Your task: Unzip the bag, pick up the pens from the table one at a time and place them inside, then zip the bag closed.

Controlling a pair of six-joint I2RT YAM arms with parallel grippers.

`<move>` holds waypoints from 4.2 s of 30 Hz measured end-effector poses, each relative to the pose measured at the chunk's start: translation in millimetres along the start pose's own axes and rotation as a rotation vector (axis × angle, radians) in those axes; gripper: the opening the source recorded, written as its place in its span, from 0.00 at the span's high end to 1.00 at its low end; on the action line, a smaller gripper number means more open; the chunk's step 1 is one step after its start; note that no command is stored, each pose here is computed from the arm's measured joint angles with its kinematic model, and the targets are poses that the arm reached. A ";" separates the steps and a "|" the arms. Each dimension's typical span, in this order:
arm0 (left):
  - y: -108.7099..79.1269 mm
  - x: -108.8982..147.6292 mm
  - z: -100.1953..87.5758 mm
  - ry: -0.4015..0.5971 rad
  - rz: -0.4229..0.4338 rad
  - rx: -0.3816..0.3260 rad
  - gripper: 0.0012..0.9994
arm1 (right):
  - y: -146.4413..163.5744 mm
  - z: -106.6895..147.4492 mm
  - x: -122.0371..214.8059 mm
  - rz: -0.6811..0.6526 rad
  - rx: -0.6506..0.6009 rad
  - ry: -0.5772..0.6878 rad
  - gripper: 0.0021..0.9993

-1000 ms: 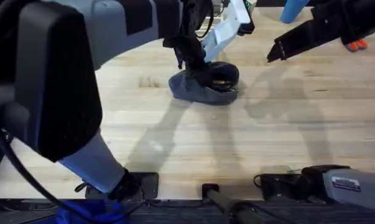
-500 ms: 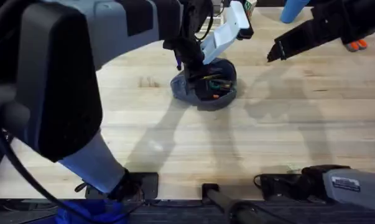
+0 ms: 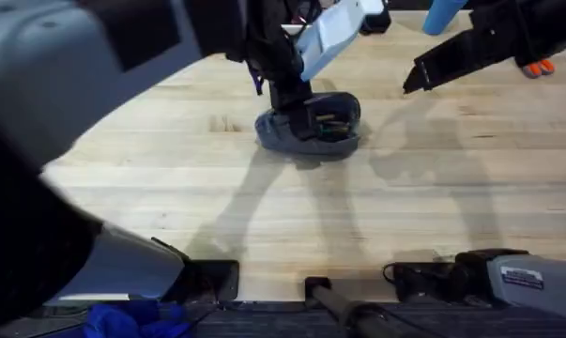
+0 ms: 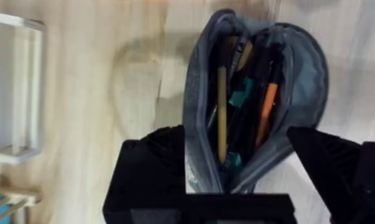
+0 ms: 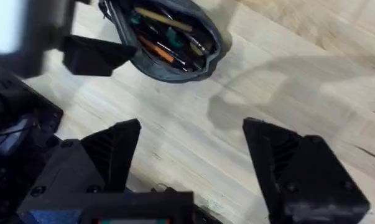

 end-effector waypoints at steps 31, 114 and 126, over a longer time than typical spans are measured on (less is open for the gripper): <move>35.4 88.0 19.5 -0.086 -0.253 0.158 0.01 | 0.1 0.7 -0.1 -0.001 -0.024 0.003 0.00; -10.5 61.1 174.2 -0.600 -0.176 0.013 0.01 | 100.5 -33.7 -28.8 -0.062 -0.305 -0.108 0.00; -9.6 61.4 173.8 -0.602 -0.186 -0.006 0.01 | 113.0 -25.9 -33.1 -0.047 -0.582 -0.090 0.00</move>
Point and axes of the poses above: each hand's point on the last joint's axis, 136 mm out from that joint toward the fingers, its own x axis back along the fingers, its own y axis along the line the jaws close on, z = x × y, the point moved 2 cm from there along x, back along the fingers, and after that the axes turned 7 degrees about -x, right-handed, at the moved point
